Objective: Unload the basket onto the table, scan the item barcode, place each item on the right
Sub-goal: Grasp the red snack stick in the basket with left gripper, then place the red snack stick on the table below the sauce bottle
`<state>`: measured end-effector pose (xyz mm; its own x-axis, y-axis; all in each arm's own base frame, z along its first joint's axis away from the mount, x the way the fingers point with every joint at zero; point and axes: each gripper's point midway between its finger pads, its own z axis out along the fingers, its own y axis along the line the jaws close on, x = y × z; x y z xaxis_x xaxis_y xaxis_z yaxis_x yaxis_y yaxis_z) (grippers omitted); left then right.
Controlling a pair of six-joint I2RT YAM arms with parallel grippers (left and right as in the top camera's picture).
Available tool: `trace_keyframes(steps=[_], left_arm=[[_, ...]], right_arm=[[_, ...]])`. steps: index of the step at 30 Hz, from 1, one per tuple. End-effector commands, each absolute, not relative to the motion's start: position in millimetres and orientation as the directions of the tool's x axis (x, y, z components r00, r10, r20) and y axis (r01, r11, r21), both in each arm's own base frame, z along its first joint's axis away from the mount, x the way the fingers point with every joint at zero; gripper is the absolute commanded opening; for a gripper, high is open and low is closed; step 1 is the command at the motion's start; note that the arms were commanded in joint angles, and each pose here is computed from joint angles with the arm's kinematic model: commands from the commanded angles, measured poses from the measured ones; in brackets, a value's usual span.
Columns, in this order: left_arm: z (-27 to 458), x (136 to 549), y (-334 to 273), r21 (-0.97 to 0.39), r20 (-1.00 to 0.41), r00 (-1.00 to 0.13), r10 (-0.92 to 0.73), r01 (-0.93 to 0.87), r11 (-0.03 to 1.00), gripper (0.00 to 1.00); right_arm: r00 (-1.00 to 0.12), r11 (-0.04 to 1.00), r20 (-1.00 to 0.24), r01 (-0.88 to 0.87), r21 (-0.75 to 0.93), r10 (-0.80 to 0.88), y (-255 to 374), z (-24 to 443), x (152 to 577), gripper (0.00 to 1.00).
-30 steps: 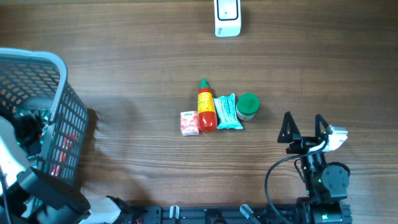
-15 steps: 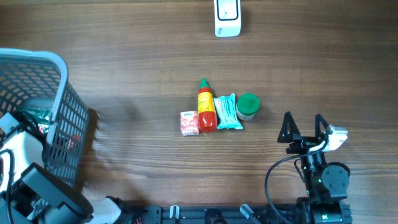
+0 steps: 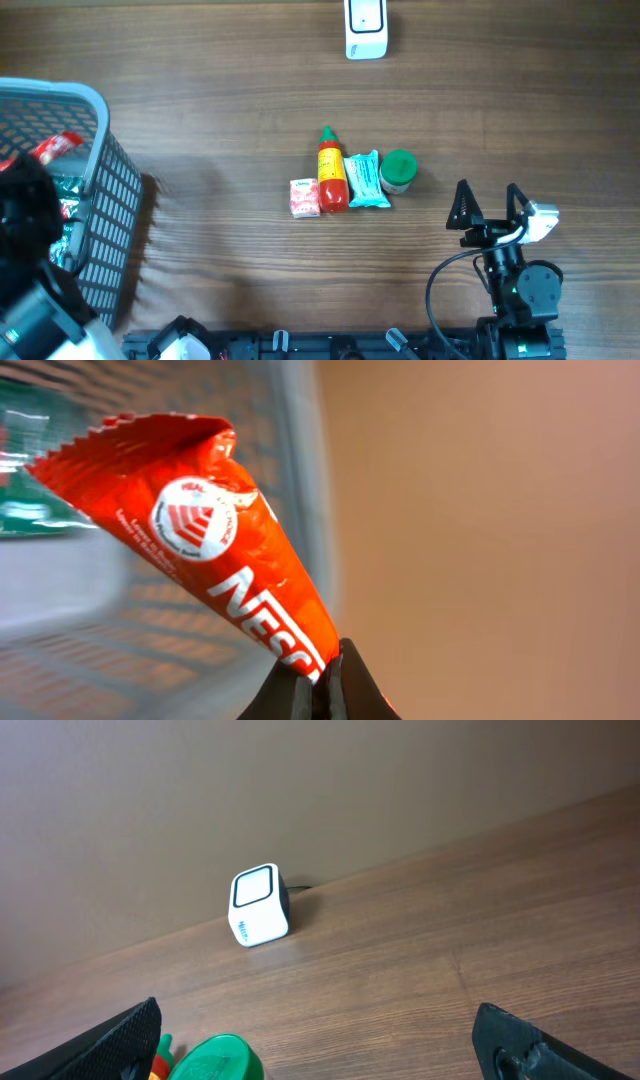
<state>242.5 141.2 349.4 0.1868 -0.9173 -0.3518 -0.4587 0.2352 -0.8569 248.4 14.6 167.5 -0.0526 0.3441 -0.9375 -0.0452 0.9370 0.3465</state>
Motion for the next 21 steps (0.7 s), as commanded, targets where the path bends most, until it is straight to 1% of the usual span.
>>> trace_keyframes(steps=[1,2,4,5,6,8,9,10,11,12,14,15,17,20,21], left_arm=[[396,260,54,-0.82,-0.538,-0.129,-0.833,-0.151,0.552,0.04],[401,264,16,-0.75,-0.638,-0.251,-0.728,-0.015,0.662,0.04],[391,266,-22,-0.669,-0.713,-0.37,-0.596,0.103,0.736,0.04],[380,266,-47,-0.613,-0.749,-0.446,-0.49,0.187,0.768,0.04],[372,265,-64,-0.582,-0.764,-0.488,-0.421,0.242,0.777,0.04],[340,264,-114,-0.535,-0.751,-0.621,-0.225,0.373,0.758,0.04],[323,266,-134,-0.531,-0.724,-0.671,-0.159,0.394,0.75,0.04],[311,269,-143,-0.527,-0.702,-0.701,-0.128,0.39,0.755,0.04],[282,276,-164,-0.512,-0.648,-0.759,-0.058,0.379,0.771,0.04],[268,279,-173,-0.504,-0.621,-0.783,-0.026,0.373,0.779,0.04],[220,284,-201,-0.483,-0.517,-0.854,0.067,0.356,0.8,0.04],[206,285,-207,-0.478,-0.479,-0.874,0.081,0.337,0.811,0.04],[156,287,-222,-0.437,-0.355,-0.929,0.108,0.267,0.859,0.04],[85,276,-243,-0.384,-0.178,-0.97,0.167,0.224,0.896,0.04],[74,274,-246,-0.375,-0.15,-0.974,0.172,0.217,0.901,0.04]], right_arm=[[-0.041,0.941,-0.942,-0.043,0.336,0.334,14,169,248,1.0],[-0.041,0.941,-0.942,-0.043,0.336,0.334,14,169,248,1.0],[-0.041,0.941,-0.942,-0.043,0.336,0.334,14,169,248,1.0],[-0.041,0.941,-0.942,-0.043,0.336,0.334,14,169,248,1.0],[-0.041,0.941,-0.941,-0.043,0.336,0.335,14,169,248,1.0],[-0.041,0.941,-0.942,-0.044,0.336,0.334,14,169,248,1.0],[-0.041,0.941,-0.942,-0.043,0.336,0.334,14,169,248,1.0],[-0.041,0.941,-0.942,-0.044,0.336,0.334,14,169,248,1.0],[-0.041,0.941,-0.942,-0.043,0.336,0.334,14,169,248,1.0],[-0.041,0.941,-0.942,-0.043,0.336,0.334,14,169,248,1.0],[-0.041,0.941,-0.941,-0.044,0.336,0.335,14,169,248,1.0],[-0.041,0.941,-0.942,-0.043,0.336,0.334,14,169,248,1.0],[-0.041,0.941,-0.941,-0.043,0.336,0.335,14,169,248,1.0],[-0.041,0.941,-0.942,-0.043,0.336,0.334,14,169,248,1.0],[-0.041,0.941,-0.942,-0.043,0.336,0.334,14,169,248,1.0]])
